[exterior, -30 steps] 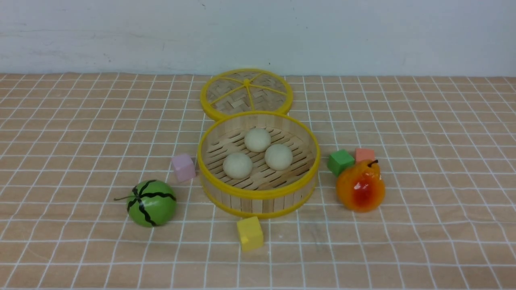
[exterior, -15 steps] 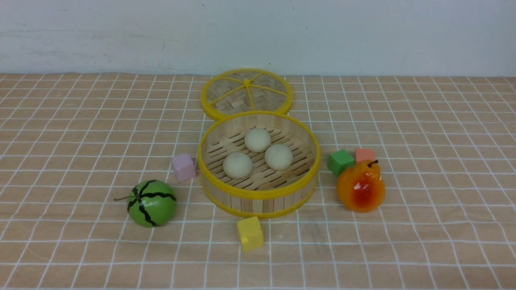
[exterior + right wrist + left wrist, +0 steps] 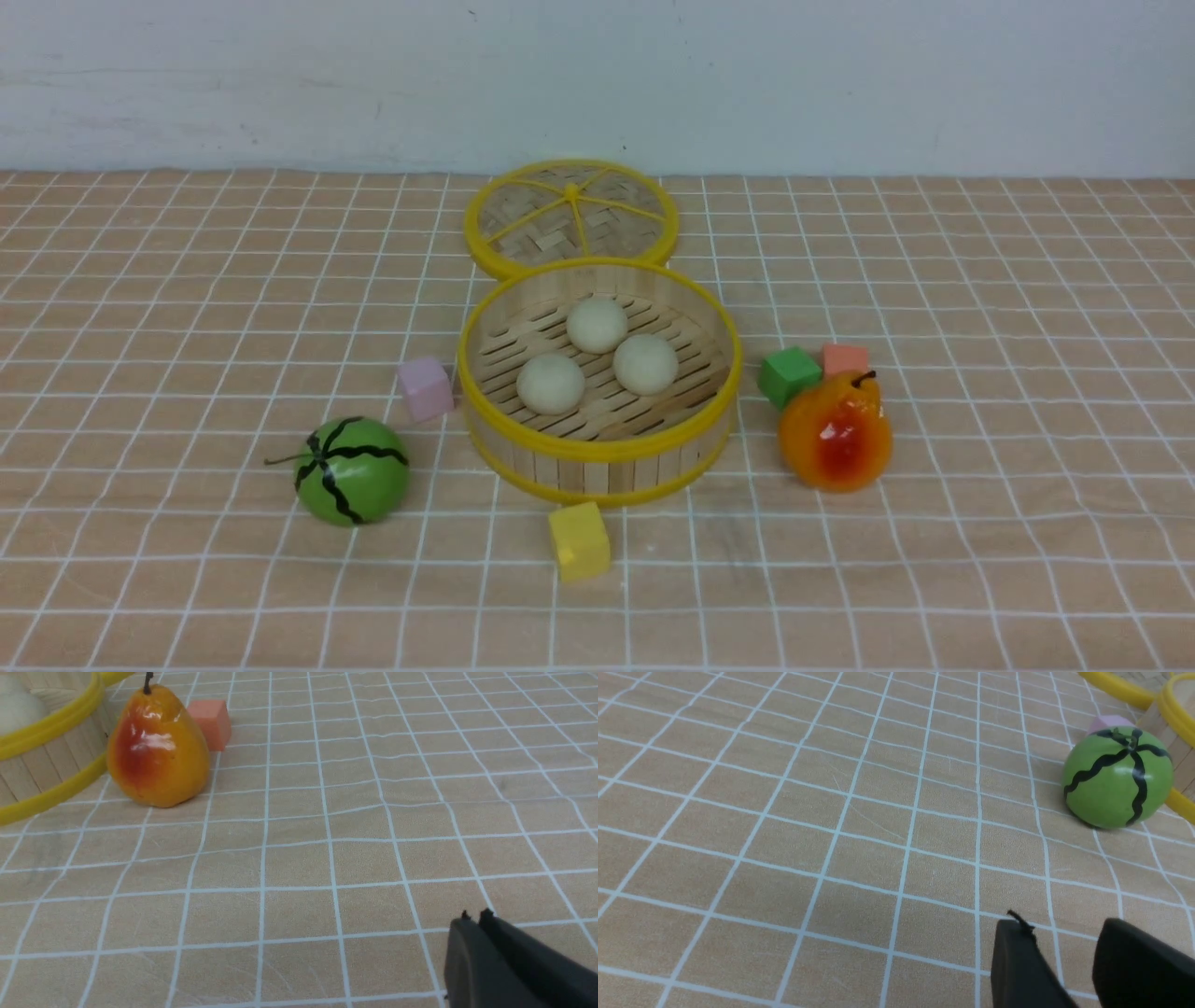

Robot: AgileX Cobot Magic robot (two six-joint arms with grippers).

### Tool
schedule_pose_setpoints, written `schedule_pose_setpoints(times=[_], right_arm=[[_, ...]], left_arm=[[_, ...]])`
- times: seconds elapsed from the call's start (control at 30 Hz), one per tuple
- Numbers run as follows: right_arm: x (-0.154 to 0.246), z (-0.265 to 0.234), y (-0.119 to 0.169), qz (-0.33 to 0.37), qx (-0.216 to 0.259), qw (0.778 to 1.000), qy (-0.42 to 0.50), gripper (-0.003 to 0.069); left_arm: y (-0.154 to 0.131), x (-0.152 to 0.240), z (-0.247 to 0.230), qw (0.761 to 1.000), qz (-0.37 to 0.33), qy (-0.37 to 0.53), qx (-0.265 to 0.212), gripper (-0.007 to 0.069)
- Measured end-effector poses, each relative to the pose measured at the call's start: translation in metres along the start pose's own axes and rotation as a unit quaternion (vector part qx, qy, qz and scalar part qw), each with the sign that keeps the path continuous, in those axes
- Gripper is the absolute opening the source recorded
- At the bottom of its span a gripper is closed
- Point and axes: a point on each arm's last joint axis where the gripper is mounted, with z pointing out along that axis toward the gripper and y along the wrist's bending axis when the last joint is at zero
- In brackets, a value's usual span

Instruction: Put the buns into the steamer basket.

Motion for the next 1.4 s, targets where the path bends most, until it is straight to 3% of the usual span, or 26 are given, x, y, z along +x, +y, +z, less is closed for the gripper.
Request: schedule_pose_setpoints(times=[1.4], right_arm=[[-0.0002,0.0,0.0004,-0.001,-0.003,1.0,-0.001,0.0064]], left_arm=[[0.0,0.0,0.0,1.0,0.0,0.0,0.0,0.0238]])
